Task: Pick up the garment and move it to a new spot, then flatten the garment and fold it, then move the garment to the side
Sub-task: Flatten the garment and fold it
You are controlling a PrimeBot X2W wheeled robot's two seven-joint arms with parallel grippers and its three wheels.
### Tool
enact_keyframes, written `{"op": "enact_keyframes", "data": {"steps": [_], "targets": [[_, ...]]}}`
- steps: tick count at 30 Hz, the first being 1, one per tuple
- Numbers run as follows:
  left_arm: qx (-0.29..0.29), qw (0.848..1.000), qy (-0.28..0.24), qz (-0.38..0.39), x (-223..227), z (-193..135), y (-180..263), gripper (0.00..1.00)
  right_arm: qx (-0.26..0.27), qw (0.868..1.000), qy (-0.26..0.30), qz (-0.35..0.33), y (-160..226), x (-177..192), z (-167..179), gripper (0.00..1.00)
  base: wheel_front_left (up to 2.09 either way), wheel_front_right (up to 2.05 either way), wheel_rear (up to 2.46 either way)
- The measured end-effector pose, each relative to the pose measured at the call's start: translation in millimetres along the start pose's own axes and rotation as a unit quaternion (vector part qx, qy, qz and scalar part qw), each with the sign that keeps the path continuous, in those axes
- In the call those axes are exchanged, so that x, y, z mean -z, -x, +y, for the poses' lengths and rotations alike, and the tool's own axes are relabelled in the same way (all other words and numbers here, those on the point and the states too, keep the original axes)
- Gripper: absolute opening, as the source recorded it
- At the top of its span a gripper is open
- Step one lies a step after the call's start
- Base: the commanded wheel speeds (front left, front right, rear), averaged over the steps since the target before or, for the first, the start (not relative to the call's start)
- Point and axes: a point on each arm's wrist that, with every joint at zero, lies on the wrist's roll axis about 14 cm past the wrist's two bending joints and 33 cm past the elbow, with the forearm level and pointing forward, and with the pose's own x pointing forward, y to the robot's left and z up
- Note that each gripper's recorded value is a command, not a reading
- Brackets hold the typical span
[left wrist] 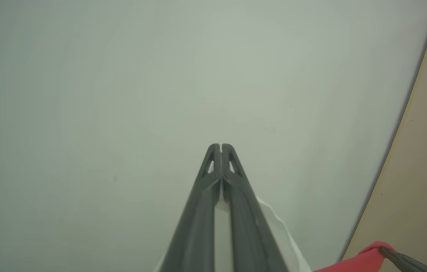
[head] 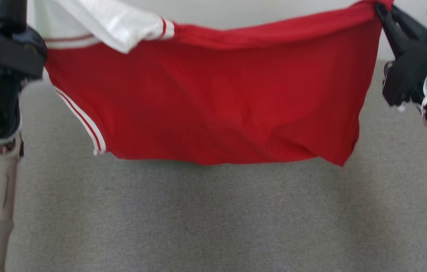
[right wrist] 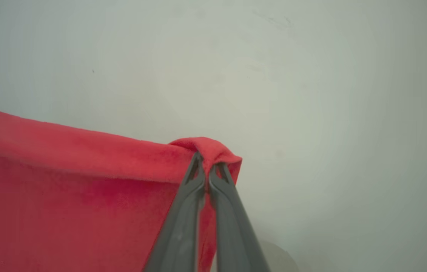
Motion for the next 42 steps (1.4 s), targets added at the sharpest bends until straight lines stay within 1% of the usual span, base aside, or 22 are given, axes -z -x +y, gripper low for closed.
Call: {"op": "enact_keyframes", "data": {"steps": [5, 9, 11, 15, 19, 22, 25, 28, 31, 33, 36, 39, 42], "targets": [[0.006, 1.000, -0.011, -0.005, 3.9, 4.4, -30.1, 0.00, -0.014, 1.000, -0.001, 0.008, -25.2, -4.9, -0.5, 0.00, 0.00, 0.00, 0.00], [0.016, 0.999, -0.023, -0.024, 2.2, 7.0, -60.4, 0.00, -0.010, 1.000, -0.004, 0.001, -52.3, -10.7, -11.5, 0.00, 0.00, 0.00, 0.00], [0.021, 0.998, -0.044, -0.040, 0.6, 10.4, -76.6, 0.00, -0.001, 1.000, -0.002, -0.011, -68.6, -14.3, -20.4, 0.00, 0.00, 0.00, 0.00], [0.019, 0.993, -0.066, -0.098, -6.0, 23.3, -107.5, 0.00, 0.039, 0.997, -0.012, -0.065, -103.6, -25.9, -45.6, 0.00, 0.00, 0.00, 0.00], [0.030, 0.984, -0.101, -0.140, 11.3, 37.3, -131.0, 0.00, 0.084, 0.987, -0.038, -0.132, -137.1, -24.5, -64.5, 0.00, 0.00, 0.00, 0.00], [0.035, 0.978, -0.111, -0.173, 28.3, 48.4, -142.7, 0.00, 0.094, 0.984, -0.020, -0.149, -161.0, -6.0, -60.5, 0.00, 0.00, 0.00, 0.00], [0.042, 0.977, -0.097, -0.184, 54.9, 57.9, -150.7, 0.00, 0.093, 0.985, 0.011, -0.146, -181.6, 17.6, -52.8, 0.00, 0.00, 0.00, 0.00], [0.040, 0.986, -0.067, -0.145, 112.7, 75.7, -150.4, 0.00, 0.074, 0.989, 0.040, -0.121, -199.5, 55.7, -37.5, 0.00, 0.00, 0.00, 0.00], [0.025, 0.995, -0.049, -0.089, 176.0, 102.9, -135.0, 0.00, 0.055, 0.994, 0.046, -0.087, -209.3, 103.2, -22.2, 0.00, 0.00, 0.00, 0.00], [0.014, 0.997, -0.038, -0.067, 200.1, 117.2, -124.0, 0.00, 0.043, 0.996, 0.039, -0.067, -211.7, 129.8, -11.1, 0.00, 0.00, 0.00, 0.00], [0.005, 0.998, -0.029, -0.058, 207.7, 126.0, -112.3, 0.00, 0.017, 0.998, 0.043, -0.041, -209.4, 154.4, 7.9, 0.00, 0.00, 0.00, 0.00], [-0.004, 0.998, -0.014, -0.055, 205.3, 130.4, -100.7, 0.00, -0.006, 0.998, 0.046, -0.038, -203.4, 158.0, 21.5, 0.00, 0.00, 0.00, 0.00], [-0.007, 0.999, -0.007, -0.039, 205.1, 130.0, -85.8, 0.00, -0.017, 0.999, 0.039, -0.028, -189.3, 164.0, 25.9, 0.00, 0.00, 0.00, 0.00]]}}
